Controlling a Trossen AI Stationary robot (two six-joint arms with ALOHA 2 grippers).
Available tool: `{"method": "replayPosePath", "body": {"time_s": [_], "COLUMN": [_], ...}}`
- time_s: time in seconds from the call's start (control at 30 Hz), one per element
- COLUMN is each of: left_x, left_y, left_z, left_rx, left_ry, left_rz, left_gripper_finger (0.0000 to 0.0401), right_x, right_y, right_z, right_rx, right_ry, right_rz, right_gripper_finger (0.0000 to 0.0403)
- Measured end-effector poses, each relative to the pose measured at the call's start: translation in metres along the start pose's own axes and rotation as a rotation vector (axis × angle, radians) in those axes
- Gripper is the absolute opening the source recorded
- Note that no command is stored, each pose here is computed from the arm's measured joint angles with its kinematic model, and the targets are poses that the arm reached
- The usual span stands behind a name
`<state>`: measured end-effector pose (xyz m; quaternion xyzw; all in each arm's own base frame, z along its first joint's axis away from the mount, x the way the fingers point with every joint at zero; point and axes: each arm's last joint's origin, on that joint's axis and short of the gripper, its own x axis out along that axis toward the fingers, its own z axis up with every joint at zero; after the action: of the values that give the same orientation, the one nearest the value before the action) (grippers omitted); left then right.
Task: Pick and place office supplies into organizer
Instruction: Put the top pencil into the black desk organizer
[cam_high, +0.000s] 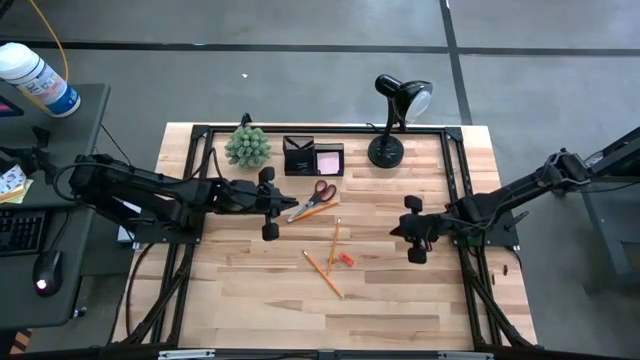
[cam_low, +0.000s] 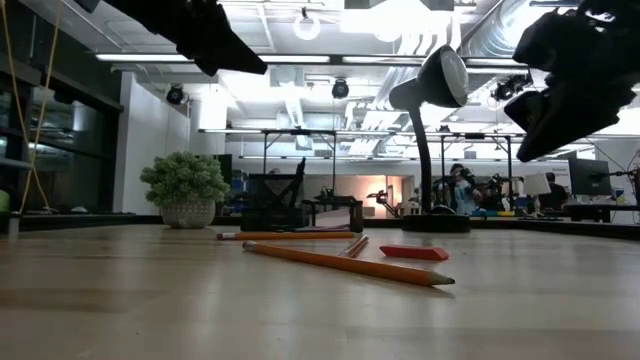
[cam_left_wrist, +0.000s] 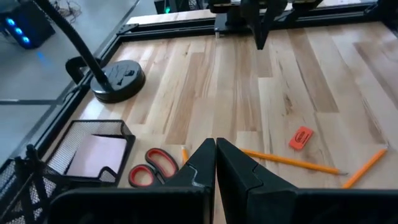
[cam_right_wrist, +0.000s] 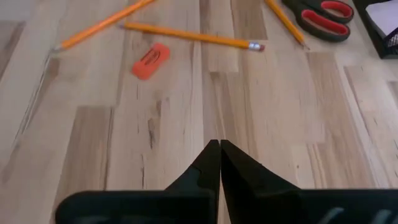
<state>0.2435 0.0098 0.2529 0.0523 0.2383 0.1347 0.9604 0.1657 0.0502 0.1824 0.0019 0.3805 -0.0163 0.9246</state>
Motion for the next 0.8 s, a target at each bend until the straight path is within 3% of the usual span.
{"method": "replayPosePath", "body": {"time_s": [0.17, 0.37, 0.6, 0.8], "left_x": [0.003, 0.011, 0.025, 0.044], "left_y": [-0.001, -0.005, -0.01, -0.014], "left_z": [-0.002, -0.006, -0.014, -0.02], "left_rx": [0.039, 0.078, 0.041, 0.075], "left_ry": [0.015, 0.04, 0.088, 0.097], "left_rz": [-0.001, -0.047, -0.092, -0.088], "left_gripper_finger": [0.0003, 0.0003, 0.0003, 0.0003], "right_x": [0.01, 0.025, 0.038, 0.045], "right_y": [-0.006, -0.004, -0.001, 0.0], "right_z": [0.004, 0.009, 0.01, 0.01], "right_rx": [0.036, -0.022, -0.017, 0.002], "right_ry": [-0.002, -0.012, -0.019, -0.016], "right_rz": [-0.02, 0.028, 0.027, 0.013], "right_gripper_finger": [0.0006, 0.0007, 0.0007, 0.0007]}}
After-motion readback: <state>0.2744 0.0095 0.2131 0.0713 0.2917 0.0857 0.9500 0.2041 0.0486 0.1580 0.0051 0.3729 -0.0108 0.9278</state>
